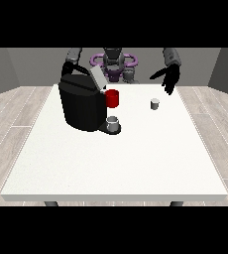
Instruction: Insert the coffee pod into the coffee machine and close the lid
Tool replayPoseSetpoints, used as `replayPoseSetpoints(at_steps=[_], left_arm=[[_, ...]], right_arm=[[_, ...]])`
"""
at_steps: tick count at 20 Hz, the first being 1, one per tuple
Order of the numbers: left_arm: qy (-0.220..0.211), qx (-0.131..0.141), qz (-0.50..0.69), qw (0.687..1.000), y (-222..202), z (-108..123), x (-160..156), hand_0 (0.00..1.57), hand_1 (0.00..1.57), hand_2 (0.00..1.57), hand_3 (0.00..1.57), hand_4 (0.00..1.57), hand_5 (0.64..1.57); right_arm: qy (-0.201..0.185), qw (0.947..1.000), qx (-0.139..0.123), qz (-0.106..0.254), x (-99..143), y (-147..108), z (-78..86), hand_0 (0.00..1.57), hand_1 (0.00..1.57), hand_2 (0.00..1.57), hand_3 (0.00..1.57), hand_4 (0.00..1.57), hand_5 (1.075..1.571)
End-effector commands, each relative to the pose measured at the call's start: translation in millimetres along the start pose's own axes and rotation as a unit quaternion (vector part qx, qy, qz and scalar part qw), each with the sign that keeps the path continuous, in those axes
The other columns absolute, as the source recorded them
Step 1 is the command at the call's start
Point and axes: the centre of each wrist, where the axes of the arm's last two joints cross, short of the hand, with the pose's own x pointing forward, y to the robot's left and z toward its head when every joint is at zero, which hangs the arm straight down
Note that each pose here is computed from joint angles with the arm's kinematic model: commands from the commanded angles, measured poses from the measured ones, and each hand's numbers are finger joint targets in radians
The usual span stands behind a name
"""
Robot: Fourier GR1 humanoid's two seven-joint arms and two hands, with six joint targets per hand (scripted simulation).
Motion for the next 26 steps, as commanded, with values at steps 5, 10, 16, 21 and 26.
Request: replayPoseSetpoints(at_steps=[5,10,16,21,26], left_arm=[[0.035,-0.033,-0.053,0.997,12,-18,-19,0.00,0.00,0.00,0.00,0.00,1.571],[0.039,-0.031,-0.101,0.994,-6,-45,1,0.00,0.00,0.00,0.00,0.00,1.571],[0.054,0.003,-0.112,0.992,-24,-46,-33,0.95,0.95,0.97,0.66,0.00,1.571],[0.008,-0.016,-0.188,0.982,-36,-53,-24,1.07,1.07,1.13,0.93,0.46,1.571],[0.023,-0.040,-0.258,0.965,-38,-63,-18,0.76,0.76,0.95,0.81,0.34,1.571]], right_arm=[[0.005,0.9996,0.016,-0.024,2,13,-11.9,0.00,0.00,0.00,0.00,0.00,1.571],[0.010,0.9999,0.008,-0.010,-2,5,-33.3,0.00,0.00,0.00,0.00,0.00,1.571],[0.033,0.9982,0.049,-0.009,-3,22,-16.4,0.00,0.00,0.00,0.00,0.00,1.571],[0.039,0.9985,0.039,-0.002,-20,28,-14.5,0.00,0.00,0.00,0.00,0.00,1.571],[0.012,0.9995,0.027,-0.013,2,9,-49.4,0.00,0.00,0.00,0.00,0.00,1.571]])
